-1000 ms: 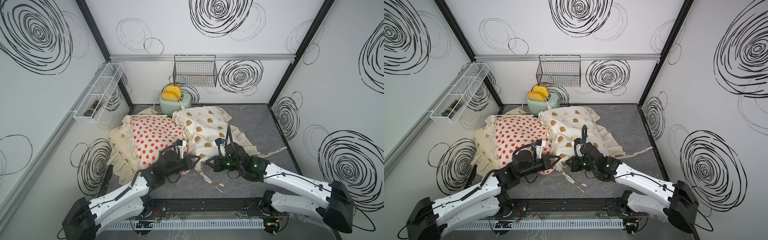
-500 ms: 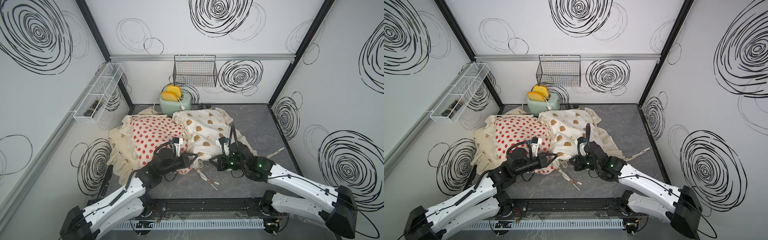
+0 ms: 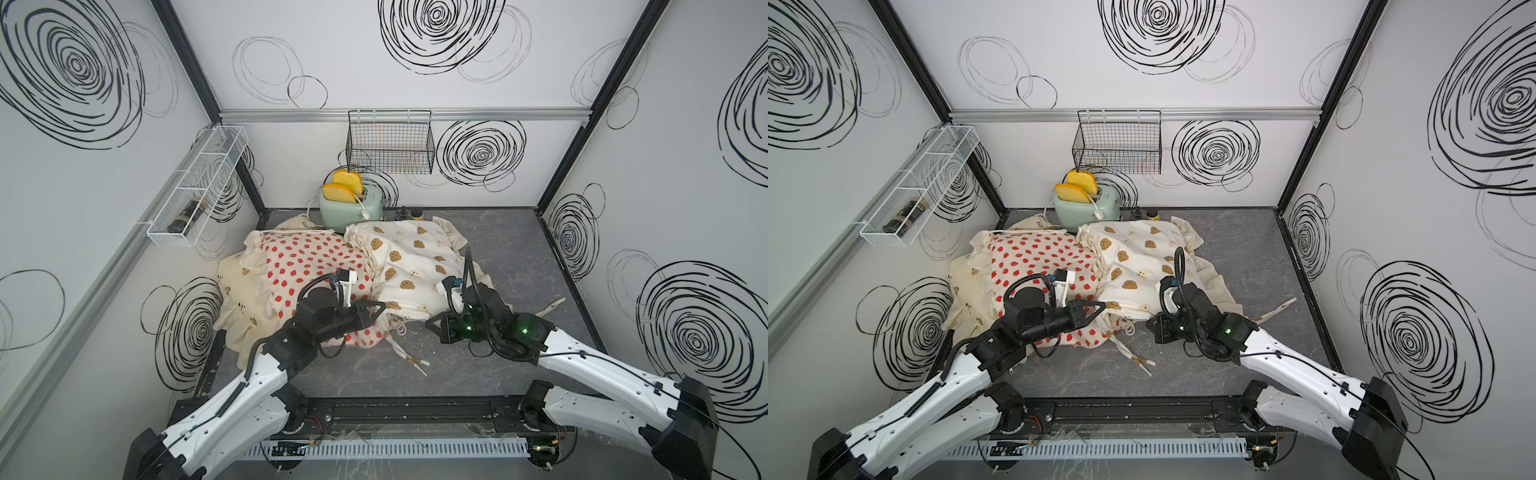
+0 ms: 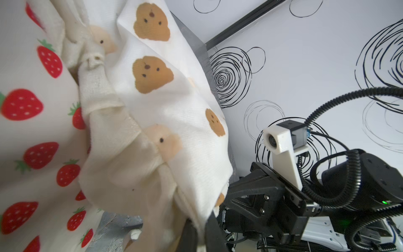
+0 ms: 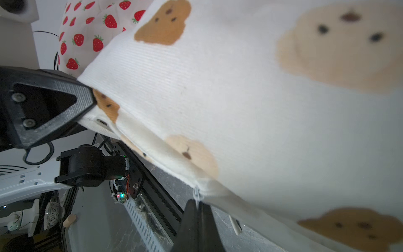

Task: Zip up pillowcases
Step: Zip the zipper on the pillowcase.

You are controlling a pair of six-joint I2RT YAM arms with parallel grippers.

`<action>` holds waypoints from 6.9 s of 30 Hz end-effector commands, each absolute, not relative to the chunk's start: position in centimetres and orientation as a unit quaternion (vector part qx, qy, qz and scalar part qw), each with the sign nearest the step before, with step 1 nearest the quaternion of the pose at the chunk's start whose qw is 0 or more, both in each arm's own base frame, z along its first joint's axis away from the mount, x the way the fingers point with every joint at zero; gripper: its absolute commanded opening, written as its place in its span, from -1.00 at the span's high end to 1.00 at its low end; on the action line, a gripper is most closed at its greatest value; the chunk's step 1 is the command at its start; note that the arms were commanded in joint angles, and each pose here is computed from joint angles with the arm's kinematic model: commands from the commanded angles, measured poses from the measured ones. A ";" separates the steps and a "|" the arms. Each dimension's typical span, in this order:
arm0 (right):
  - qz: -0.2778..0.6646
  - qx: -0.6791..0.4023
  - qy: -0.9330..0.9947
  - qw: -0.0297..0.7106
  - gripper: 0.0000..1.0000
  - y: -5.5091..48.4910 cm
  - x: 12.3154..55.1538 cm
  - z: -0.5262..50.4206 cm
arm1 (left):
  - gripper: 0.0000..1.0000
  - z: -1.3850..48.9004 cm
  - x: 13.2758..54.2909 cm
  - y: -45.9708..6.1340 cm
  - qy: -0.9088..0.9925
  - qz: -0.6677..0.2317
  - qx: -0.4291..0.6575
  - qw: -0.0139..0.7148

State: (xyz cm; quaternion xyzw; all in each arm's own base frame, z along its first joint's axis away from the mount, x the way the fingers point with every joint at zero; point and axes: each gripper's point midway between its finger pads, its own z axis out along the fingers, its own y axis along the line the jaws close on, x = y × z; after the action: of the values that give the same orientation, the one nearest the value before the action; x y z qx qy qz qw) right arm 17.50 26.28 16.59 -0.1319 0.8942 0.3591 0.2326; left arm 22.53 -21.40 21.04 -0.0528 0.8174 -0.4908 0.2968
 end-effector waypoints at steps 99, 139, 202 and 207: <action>0.172 -0.029 0.974 0.146 0.19 16.6 14.5 9.1 | 1.00 26.4 29.0 -15.8 0.785 -0.423 -0.096 0.441; 0.190 0.001 0.967 0.169 0.99 15.2 17.0 9.1 | 1.00 26.2 29.2 -14.7 0.786 -0.411 -0.108 0.449; 0.253 -0.082 0.938 0.222 0.90 19.5 17.7 8.8 | 1.00 26.1 29.5 -15.0 0.785 -0.423 -0.104 0.440; 0.214 -0.027 0.957 0.192 1.00 17.5 17.6 7.9 | 1.00 26.6 29.7 -14.3 0.779 -0.418 -0.116 0.453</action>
State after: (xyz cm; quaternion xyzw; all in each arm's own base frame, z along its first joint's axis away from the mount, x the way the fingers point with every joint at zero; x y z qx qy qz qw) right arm 17.62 18.94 8.44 -0.0650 0.9450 0.2440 0.2081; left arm 28.96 -14.88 24.45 -0.1114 0.8044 -0.4106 0.4147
